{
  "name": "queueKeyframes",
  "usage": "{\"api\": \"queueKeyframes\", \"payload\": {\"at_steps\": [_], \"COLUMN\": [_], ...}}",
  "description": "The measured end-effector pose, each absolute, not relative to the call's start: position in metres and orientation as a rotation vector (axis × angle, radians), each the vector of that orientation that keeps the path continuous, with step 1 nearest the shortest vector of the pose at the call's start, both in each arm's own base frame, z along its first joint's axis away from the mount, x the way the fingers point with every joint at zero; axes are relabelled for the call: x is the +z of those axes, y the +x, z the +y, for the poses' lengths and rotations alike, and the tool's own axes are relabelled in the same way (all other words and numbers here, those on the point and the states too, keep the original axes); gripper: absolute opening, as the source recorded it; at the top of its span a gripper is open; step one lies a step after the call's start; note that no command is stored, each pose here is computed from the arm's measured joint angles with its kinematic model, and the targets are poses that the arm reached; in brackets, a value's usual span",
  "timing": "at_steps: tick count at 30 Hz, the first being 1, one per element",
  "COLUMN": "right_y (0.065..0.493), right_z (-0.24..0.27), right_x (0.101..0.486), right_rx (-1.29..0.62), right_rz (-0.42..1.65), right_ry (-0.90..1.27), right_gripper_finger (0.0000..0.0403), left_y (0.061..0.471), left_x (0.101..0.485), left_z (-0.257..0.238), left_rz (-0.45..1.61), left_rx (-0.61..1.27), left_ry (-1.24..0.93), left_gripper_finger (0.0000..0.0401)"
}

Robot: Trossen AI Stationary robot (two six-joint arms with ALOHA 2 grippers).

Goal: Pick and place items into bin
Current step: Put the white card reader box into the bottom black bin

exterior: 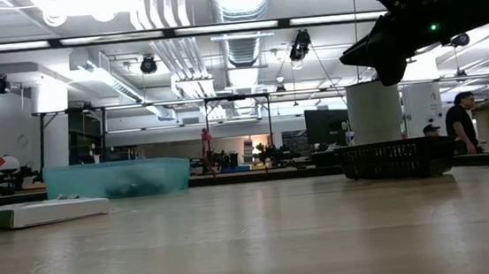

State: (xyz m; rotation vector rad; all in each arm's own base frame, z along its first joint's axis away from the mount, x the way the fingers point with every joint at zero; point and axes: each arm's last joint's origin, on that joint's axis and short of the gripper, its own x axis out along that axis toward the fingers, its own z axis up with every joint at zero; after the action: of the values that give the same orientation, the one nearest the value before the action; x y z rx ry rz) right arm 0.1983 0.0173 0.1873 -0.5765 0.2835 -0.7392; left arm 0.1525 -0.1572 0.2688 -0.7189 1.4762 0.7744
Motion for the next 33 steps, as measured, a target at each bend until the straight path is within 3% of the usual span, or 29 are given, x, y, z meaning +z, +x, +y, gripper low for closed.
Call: {"api": "queueKeyframes", "payload": {"at_steps": [7, 15, 24, 33], "right_y": [0.198, 0.198, 0.198, 0.198], "right_z": [0.017, 0.017, 0.017, 0.017], "right_x": [0.187, 0.187, 0.187, 0.186], "right_rx": [-0.739, -0.739, -0.742, -0.745], "right_rz": [0.283, 0.284, 0.274, 0.263], "right_ry": [-0.575, -0.577, -0.552, -0.503], "right_gripper_finger": [0.0068, 0.0068, 0.0068, 0.0068], "left_y": [0.161, 0.180, 0.199, 0.219], "left_x": [0.269, 0.270, 0.232, 0.200], "left_z": [-0.149, -0.135, -0.102, -0.069], "left_rz": [1.353, 1.099, 1.184, 1.286], "left_rx": [0.793, 0.655, 0.591, 0.306], "left_ry": [-0.681, -0.316, -0.101, 0.092], "left_gripper_finger": [0.0189, 0.0189, 0.0189, 0.0189]}}
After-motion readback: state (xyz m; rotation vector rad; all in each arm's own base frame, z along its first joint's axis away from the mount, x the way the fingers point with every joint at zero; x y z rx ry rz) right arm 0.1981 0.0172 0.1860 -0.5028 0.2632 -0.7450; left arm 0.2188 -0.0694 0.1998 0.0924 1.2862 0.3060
